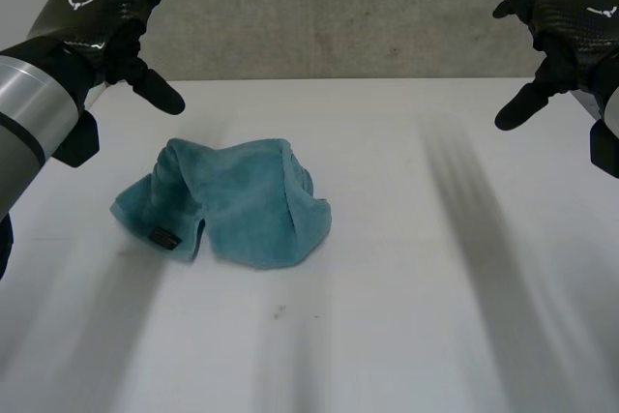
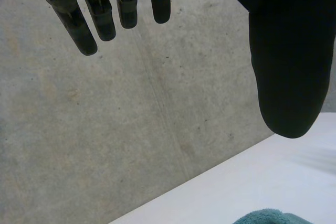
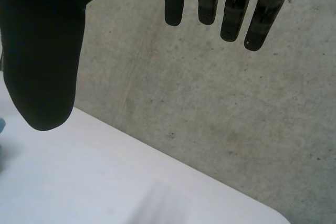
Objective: Fold the laundry
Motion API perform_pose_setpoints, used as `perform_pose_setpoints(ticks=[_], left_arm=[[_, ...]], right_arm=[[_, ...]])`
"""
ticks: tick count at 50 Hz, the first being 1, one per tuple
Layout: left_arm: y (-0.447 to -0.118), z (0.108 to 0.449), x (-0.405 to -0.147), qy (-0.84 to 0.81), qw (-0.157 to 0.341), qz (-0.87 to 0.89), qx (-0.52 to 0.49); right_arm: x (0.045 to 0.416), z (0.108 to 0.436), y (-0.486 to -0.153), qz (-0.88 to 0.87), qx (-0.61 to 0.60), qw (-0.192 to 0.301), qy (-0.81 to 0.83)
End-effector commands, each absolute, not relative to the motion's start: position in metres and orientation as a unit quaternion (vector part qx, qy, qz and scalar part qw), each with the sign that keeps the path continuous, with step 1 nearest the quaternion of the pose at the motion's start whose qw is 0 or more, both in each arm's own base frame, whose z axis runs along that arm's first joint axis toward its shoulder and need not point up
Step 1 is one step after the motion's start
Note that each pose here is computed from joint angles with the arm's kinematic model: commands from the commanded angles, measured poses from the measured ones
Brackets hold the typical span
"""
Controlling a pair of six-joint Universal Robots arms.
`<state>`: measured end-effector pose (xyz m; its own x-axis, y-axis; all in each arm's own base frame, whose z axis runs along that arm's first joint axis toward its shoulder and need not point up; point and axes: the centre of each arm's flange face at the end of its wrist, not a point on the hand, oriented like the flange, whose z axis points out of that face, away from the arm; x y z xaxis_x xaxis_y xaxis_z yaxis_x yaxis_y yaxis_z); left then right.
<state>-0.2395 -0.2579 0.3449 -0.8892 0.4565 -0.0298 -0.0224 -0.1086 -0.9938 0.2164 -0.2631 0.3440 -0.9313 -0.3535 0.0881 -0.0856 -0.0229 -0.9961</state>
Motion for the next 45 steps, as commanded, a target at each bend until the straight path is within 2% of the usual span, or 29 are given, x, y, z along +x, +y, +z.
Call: perform_pose_setpoints(ticks=[1, 4, 9, 13, 19, 26, 27, 32, 39, 45], left_arm=[[-0.294, 0.318, -0.239, -0.663, 0.148, 0.715, -0.164], [-0.313, 0.305, -0.232, -0.675, 0.123, 0.709, -0.164], [-0.344, 0.277, -0.211, -0.700, 0.053, 0.687, -0.189], [-0.356, 0.259, -0.204, -0.709, 0.032, 0.672, -0.214], [-0.364, 0.235, -0.207, -0.718, 0.049, 0.651, -0.240], [-0.367, 0.197, -0.213, -0.742, 0.076, 0.611, -0.264], [-0.367, 0.194, -0.213, -0.744, 0.075, 0.609, -0.266], [-0.368, 0.176, -0.213, -0.745, 0.047, 0.594, -0.301], [-0.369, 0.168, -0.213, -0.740, 0.027, 0.589, -0.323], [-0.369, 0.168, -0.216, -0.732, 0.028, 0.598, -0.325]], right_arm=[[0.229, 0.318, -0.268, -0.664, -0.179, 0.110, 0.717], [0.242, 0.299, -0.268, -0.639, -0.195, 0.127, 0.733], [0.267, 0.277, -0.261, -0.609, -0.221, 0.164, 0.744], [0.284, 0.252, -0.270, -0.588, -0.200, 0.200, 0.758], [0.316, 0.222, -0.281, -0.555, -0.148, 0.278, 0.770], [0.337, 0.189, -0.293, -0.519, -0.107, 0.320, 0.786], [0.351, 0.177, -0.289, -0.499, -0.104, 0.340, 0.790], [0.366, 0.150, -0.285, -0.468, -0.103, 0.357, 0.802], [0.391, 0.127, -0.277, -0.453, -0.127, 0.369, 0.801], [0.397, 0.130, -0.285, -0.471, -0.130, 0.368, 0.791]])
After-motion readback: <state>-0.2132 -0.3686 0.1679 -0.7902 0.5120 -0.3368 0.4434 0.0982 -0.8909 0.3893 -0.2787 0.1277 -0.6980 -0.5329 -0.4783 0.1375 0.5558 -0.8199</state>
